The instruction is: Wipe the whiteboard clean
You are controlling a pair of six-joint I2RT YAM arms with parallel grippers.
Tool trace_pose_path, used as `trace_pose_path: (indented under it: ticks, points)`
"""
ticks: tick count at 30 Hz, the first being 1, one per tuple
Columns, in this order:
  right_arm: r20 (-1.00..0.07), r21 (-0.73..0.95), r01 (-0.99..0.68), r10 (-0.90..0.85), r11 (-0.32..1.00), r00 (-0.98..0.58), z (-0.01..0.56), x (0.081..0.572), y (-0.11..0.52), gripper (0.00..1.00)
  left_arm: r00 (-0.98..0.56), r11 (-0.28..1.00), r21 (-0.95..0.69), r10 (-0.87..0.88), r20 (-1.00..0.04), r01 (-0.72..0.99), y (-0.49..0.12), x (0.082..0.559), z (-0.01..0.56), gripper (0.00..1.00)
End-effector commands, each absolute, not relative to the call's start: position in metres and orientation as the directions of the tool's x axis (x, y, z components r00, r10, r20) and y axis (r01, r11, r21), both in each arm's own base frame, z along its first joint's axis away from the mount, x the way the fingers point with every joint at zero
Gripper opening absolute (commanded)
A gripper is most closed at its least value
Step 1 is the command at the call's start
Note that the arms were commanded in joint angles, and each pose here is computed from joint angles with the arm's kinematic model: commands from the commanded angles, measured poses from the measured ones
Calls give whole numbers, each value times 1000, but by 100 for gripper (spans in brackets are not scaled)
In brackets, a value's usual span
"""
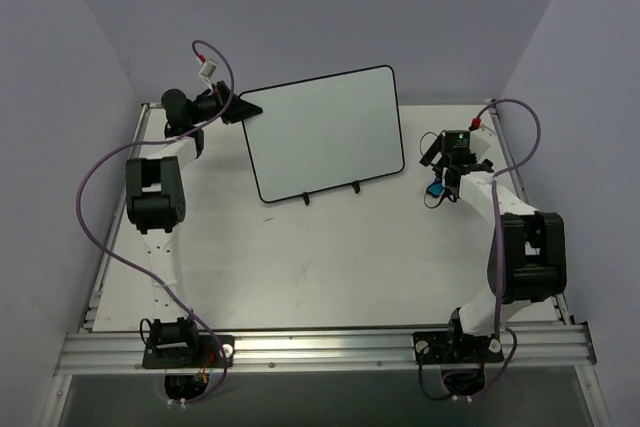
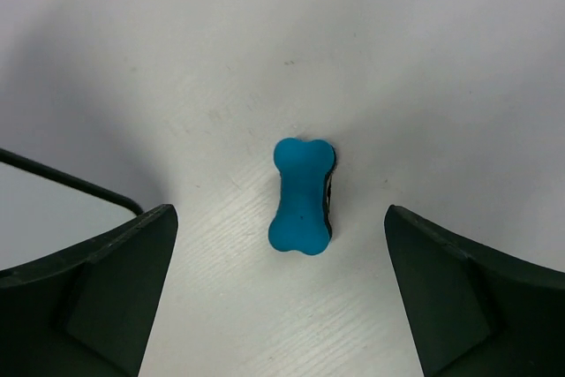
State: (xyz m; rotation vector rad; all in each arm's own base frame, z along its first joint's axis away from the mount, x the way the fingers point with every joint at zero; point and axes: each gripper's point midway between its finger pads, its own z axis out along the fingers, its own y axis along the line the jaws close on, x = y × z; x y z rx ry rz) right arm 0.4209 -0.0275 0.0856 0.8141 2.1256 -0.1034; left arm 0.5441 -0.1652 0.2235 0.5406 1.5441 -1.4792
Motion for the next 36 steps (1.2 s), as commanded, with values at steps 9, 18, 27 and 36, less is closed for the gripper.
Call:
trace_pose_path:
  ticks: [9,18,27,36]
  points:
    - [-793,244,520,477,819,-379,140,409,-25,100,-260,154,-279,-134,-956,948,-157,523,248,4]
    - [-792,233,517,469,823,-390,137,409,-25,100,-245,176,-267,-133,-960,948,-139,522,253,2]
    - [-792,234,503,463,832,-397,137,410,-23,100,-249,206,-276,-148,-957,939,-130,527,251,14]
    - [-792,248,488,465,837,-396,136,412,-19,100,-248,219,-279,-158,-956,935,-133,528,250,42]
